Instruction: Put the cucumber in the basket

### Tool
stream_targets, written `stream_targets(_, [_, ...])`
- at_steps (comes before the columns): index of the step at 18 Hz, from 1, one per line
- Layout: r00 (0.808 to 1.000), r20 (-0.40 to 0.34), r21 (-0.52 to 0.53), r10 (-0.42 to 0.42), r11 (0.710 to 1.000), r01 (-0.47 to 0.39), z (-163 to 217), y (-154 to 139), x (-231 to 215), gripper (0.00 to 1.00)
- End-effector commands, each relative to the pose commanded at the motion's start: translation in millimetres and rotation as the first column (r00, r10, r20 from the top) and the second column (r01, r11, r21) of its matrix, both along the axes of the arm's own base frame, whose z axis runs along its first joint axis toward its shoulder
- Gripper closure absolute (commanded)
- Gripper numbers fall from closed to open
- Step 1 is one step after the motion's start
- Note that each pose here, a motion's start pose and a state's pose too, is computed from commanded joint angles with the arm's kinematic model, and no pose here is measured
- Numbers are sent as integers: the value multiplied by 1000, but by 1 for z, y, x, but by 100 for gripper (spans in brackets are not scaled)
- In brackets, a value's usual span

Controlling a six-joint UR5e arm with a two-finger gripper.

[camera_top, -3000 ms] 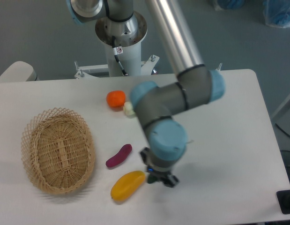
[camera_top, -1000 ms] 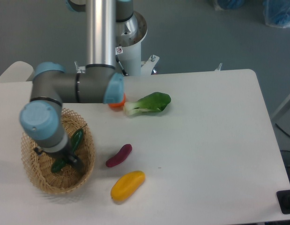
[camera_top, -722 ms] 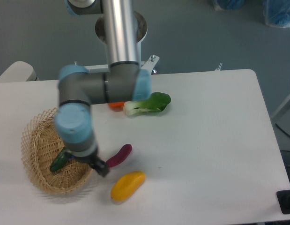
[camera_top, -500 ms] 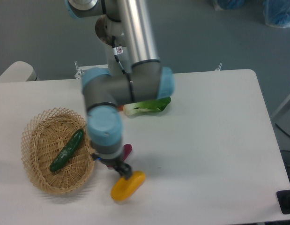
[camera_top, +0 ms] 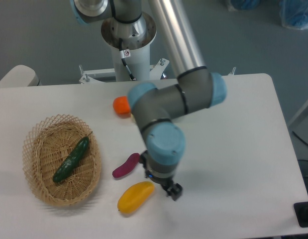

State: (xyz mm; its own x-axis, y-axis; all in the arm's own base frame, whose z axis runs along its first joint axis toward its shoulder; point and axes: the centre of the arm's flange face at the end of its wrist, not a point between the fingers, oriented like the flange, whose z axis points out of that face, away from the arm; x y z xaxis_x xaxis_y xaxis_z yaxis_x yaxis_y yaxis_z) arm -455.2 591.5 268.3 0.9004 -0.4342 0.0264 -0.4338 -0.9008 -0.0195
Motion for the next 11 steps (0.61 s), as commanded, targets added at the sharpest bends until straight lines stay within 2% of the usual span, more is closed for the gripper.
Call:
stream_targets(5, [999,-10,7,-41,999,42,-2,-1,-21,0])
stream_targets(11, [999,-27,-14,-42,999,42,-7,-2,-28,0])
